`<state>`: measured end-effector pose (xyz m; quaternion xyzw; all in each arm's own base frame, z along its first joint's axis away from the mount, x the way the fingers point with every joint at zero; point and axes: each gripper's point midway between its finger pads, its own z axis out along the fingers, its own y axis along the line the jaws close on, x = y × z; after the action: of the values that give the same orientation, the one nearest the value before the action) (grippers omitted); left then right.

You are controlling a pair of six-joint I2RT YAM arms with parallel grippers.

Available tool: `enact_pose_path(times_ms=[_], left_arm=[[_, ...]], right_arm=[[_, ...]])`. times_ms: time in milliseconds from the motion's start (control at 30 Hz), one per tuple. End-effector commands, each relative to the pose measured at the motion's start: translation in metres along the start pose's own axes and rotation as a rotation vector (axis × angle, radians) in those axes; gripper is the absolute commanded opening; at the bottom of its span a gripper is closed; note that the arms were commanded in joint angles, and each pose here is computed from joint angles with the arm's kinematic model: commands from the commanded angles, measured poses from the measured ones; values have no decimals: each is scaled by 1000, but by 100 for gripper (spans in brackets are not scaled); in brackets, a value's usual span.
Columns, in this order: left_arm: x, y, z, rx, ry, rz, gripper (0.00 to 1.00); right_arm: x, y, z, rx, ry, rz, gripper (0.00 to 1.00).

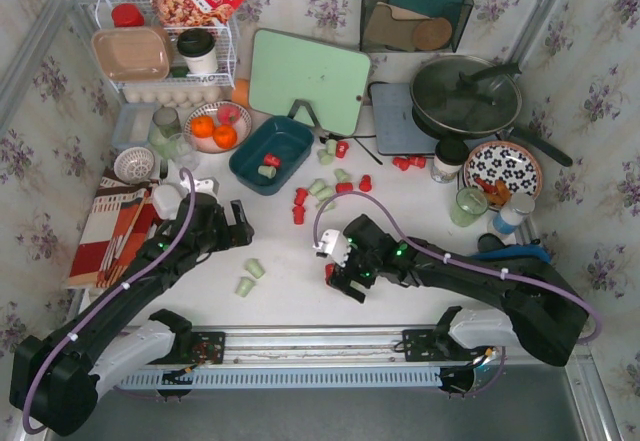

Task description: Mix the coffee capsules in the storage basket

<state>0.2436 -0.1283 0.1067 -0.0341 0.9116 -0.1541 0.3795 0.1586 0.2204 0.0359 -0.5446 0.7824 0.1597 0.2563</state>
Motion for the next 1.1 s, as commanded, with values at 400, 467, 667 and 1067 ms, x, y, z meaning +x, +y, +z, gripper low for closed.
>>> enact_pose_path(times_ms=[400,467,667,1067], left_arm=[[-2,-4,2,9,2,-10,99],[-2,-3,3,7,1,-10,99],[-2,-2,3,1,1,-9,99],[-6,-3,-5,13,-24,-17,99]], right_arm=[[18,-6,9,17,99,-31,74],[18,-5,9,10,100,-33,68],[11,-4,5,2,84,-38,48],[-85,-43,-44,217,-256,-60,26]])
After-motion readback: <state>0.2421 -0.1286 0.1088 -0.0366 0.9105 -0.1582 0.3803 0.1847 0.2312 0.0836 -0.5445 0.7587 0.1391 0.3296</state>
